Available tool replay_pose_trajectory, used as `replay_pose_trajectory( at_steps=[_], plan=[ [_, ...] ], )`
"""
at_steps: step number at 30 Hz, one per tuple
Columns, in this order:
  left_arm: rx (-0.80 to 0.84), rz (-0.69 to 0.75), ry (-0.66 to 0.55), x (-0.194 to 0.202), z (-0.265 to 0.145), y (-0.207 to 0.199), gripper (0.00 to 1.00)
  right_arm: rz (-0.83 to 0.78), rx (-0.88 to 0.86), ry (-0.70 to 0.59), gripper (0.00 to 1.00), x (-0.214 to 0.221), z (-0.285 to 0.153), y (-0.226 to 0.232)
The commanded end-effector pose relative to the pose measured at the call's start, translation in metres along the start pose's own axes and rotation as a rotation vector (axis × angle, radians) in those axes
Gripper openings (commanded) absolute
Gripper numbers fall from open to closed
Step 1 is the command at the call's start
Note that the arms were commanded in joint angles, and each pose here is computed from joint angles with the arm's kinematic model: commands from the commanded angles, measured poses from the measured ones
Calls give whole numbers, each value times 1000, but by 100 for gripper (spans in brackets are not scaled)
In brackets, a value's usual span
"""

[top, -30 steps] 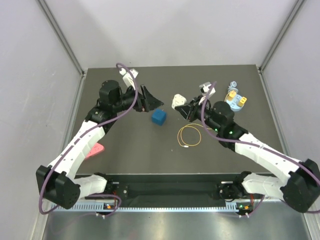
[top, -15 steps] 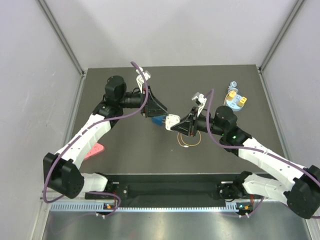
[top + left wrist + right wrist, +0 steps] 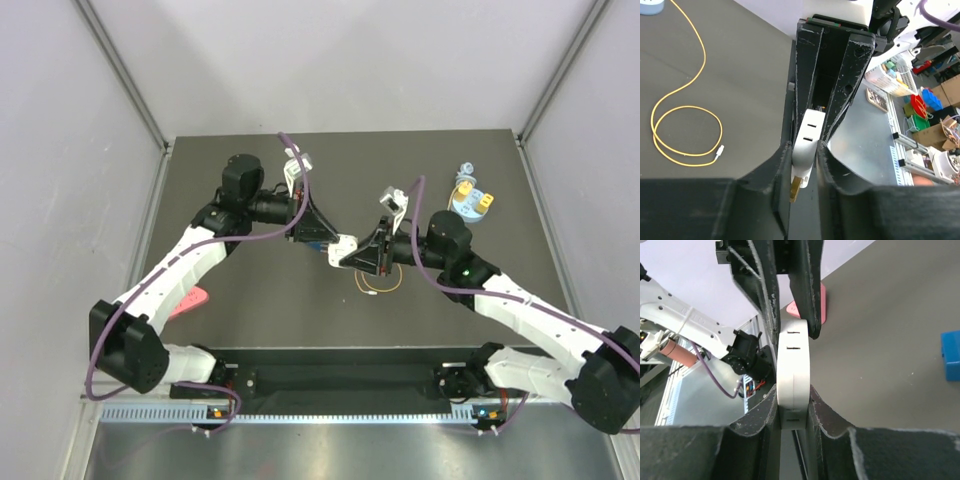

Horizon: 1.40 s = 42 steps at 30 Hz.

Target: Insert the plug

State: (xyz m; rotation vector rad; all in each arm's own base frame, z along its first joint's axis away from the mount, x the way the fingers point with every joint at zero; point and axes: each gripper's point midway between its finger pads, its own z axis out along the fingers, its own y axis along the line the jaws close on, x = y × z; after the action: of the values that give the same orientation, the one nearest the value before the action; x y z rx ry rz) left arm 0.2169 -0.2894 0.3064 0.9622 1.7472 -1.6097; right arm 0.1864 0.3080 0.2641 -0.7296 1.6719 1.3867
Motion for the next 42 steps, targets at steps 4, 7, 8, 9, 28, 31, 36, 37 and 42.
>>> replay_pose_trajectory(
  at_steps=[4,7,8,9,28,31,36,37,42],
  plan=[
    [40,43,49,-1,6,-7,0,-34,-73,-36,2,-19,6,15],
    [37,15,13,-8,8,-9,0,-12,-47,-54,30,-23,9,10],
    [46,16,-1,-10,9,-10,0,17,-51,-64,42,-25,10,12],
    [56,27,-33,-19,9,-15,0,30,-56,-75,46,-26,10,12],
    [23,-16,-68,-15,10,-8,0,126,-44,-201,46,-32,10,2],
    [15,-15,-73,-14,9,-7,0,140,-42,-210,46,-31,8,2],
    [12,-15,-74,-13,8,-8,0,150,-57,-230,50,-33,2,8],
    [11,-19,-72,-12,9,-7,0,150,-59,-232,51,-33,2,8],
    [5,-25,-73,-11,9,-6,0,147,-67,-240,48,-38,1,12]
  ],
)
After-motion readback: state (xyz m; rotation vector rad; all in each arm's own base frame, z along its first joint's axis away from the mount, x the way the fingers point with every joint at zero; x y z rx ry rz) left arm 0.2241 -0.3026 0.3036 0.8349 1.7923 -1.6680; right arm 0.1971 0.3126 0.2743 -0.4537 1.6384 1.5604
